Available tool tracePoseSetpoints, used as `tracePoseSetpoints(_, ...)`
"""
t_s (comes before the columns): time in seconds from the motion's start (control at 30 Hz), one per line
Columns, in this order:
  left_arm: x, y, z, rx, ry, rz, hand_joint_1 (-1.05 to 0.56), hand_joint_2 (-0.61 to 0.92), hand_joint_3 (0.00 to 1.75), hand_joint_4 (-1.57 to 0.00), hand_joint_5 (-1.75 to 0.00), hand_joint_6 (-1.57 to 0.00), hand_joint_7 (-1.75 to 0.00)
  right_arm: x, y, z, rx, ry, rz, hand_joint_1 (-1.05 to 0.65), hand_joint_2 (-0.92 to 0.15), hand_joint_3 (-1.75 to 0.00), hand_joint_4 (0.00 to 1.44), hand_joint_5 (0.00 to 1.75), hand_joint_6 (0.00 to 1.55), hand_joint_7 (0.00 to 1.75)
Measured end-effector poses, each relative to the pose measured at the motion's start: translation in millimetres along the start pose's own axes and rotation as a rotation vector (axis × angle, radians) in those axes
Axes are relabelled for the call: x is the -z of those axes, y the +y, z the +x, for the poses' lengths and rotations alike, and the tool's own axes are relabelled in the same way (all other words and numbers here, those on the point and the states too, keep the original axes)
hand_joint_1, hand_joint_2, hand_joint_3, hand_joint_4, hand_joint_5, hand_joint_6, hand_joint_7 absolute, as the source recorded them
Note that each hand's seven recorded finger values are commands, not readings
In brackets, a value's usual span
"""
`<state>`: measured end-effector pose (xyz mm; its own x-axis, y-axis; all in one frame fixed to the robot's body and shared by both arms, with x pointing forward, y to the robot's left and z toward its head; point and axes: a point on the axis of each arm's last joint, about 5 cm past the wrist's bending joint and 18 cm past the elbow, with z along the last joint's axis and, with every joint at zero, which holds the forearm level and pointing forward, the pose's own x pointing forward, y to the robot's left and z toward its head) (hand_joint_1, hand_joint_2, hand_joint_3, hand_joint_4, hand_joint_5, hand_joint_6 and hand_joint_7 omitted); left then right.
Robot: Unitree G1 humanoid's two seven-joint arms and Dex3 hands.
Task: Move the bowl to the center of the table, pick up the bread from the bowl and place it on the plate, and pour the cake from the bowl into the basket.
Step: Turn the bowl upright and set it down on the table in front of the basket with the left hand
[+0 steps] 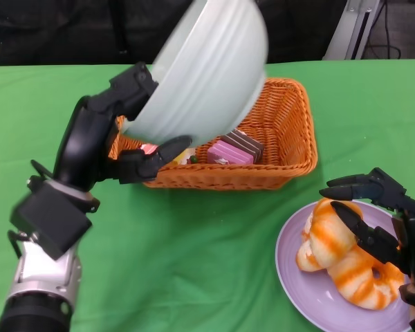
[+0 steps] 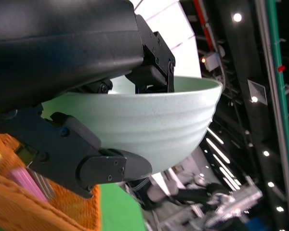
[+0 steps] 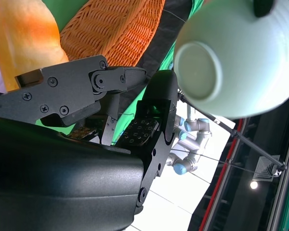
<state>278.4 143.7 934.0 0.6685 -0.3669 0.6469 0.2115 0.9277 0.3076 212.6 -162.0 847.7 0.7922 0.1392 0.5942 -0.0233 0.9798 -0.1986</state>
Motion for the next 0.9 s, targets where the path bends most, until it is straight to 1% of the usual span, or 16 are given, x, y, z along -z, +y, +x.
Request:
tracePoseSetpoints(0.07, 0.8, 1.1, -3.2, -0.001, -0.033, 0.077, -0.15, 0.86, 0.59, -0.75, -1.75, -0.67, -1.60, 0.0, 0.1, 0.0, 0.001, 0.000, -0.001, -0.27, -0.92, -0.23, 0.79, 0.90, 0.85, 0.58)
tracePoseSetpoints(0.17, 1.0, 2.2, -7.7, 0.004, -0.085, 0.187, -0.12, 0.81, 0.69, -0.74, -1.75, -0.68, -1.56, 0.1, 0.1, 0.0, 0.004, 0.000, -0.002, -0.27, -0.92, -0.24, 0.79, 0.90, 0.85, 0.58)
tracePoseSetpoints(0.33, 2.5, 4.7, -14.2, 0.038, -0.162, 0.371, -0.12, 0.75, 0.85, -0.73, -1.75, -0.63, -1.56, 0.5, 0.3, -0.3, 0.005, 0.001, 0.001, -0.28, -0.92, -0.23, 0.80, 0.90, 0.85, 0.58)
tracePoseSetpoints(0.47, 7.6, 3.4, -20.6, 0.056, -0.204, 0.483, -0.14, 0.75, 0.89, -0.73, -1.75, -0.62, -1.56, 0.6, 0.4, -0.6, 0.005, 0.003, 0.001, -0.27, -0.92, -0.24, 0.81, 0.92, 0.86, 0.59)
tracePoseSetpoints(0.6, 13.7, 1.8, -27.1, 0.063, -0.260, 0.579, -0.14, 0.72, 0.91, -0.72, -1.75, -0.60, -1.61, 0.6, 0.4, -0.3, 0.006, 0.002, 0.001, -0.28, -0.92, -0.24, 0.82, 0.96, 0.86, 0.61)
tracePoseSetpoints(0.77, 17.2, 8.3, -31.7, 0.069, -0.343, 0.646, -0.14, 0.68, 0.92, -0.72, -1.75, -0.58, -1.66, 0.3, 0.5, 2.9, 0.014, -0.008, 0.000, -0.28, -0.92, -0.25, 0.79, 1.01, 0.83, 0.64)
tracePoseSetpoints(0.9, 19.0, 8.8, -36.5, 0.060, -0.379, 0.651, -0.14, 0.67, 0.91, -0.73, -1.75, -0.58, -1.65, 0.2, 0.8, 6.5, 0.019, -0.016, -0.001, -0.27, -0.92, -0.24, 0.79, 1.02, 0.83, 0.66)
